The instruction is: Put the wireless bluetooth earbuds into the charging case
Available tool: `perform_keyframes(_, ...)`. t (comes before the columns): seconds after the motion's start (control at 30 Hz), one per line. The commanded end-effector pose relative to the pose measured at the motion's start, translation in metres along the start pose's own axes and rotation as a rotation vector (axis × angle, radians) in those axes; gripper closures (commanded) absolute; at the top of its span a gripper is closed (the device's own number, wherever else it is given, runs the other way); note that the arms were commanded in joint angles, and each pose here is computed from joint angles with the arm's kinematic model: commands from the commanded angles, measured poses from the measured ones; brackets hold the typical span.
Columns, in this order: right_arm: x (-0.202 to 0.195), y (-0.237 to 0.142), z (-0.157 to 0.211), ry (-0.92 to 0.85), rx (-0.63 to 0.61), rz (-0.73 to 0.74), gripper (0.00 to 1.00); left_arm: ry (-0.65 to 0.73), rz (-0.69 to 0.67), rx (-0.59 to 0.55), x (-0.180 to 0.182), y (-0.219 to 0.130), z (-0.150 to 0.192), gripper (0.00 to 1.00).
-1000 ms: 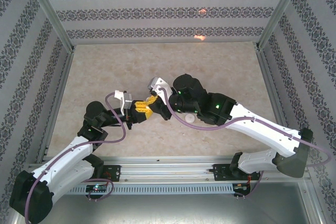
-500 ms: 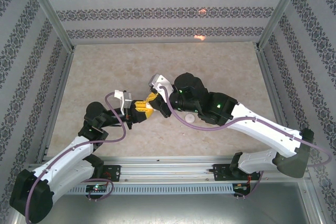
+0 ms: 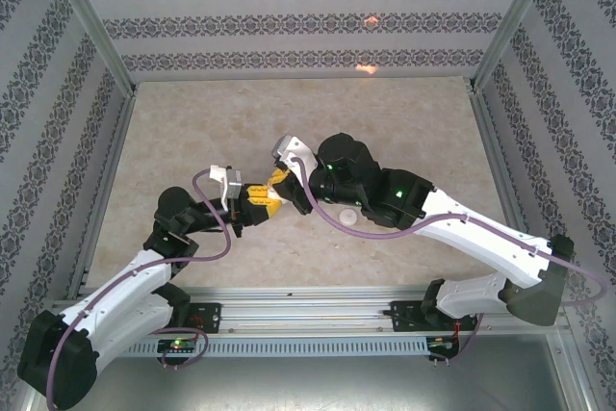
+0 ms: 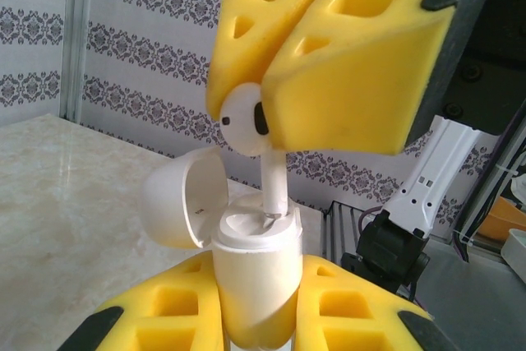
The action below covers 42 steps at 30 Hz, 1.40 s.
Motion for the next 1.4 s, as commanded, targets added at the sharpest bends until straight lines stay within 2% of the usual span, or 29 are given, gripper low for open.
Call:
perform_keyframes(0.0, 0.000, 0.006, 0.009, 0.005, 0.030, -0.009, 0.91, 0.036, 0.024, -0.051, -0.005, 0.001, -0.013, 1.00)
perform_keyframes(0.33, 0.005, 0.008, 0.018, 0.050, 0.072, -0.081, 0.91, 0.036, 0.022, -0.050, -0.004, 0.002, -0.014, 1.00)
perform_keyframes(0.53, 0.005, 0.009, 0.021, 0.080, 0.107, -0.087, 0.78, 0.036, 0.026, -0.053, -0.003, 0.003, -0.015, 1.00)
perform_keyframes(0.9, 0.005, -0.007, -0.009, 0.161, 0.059, -0.099, 0.56, 0.045, 0.022, -0.049, -0.002, 0.003, -0.013, 1.00)
perform_keyframes(1.13, 0.004, -0.020, -0.031, 0.234, 0.018, -0.131, 0.51, 0.065, 0.024, -0.048, -0.003, 0.003, -0.013, 1.00)
perform_keyframes(1.37, -0.011, -0.028, -0.037, 0.325, -0.007, -0.107, 0.50, 0.050, -0.076, -0.028, 0.005, -0.001, -0.012, 1.00)
Point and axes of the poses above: each hand's point on the last joint's axis, 136 mm out from that joint toward the fingers, its own y axis out along the fingers, its own x axis along the line the jaws close on, z = x × y, the point moved 5 cm from there along -y, back along the fingers, and after that the axes turned 11 degrees about y, right-handed, at the moved point
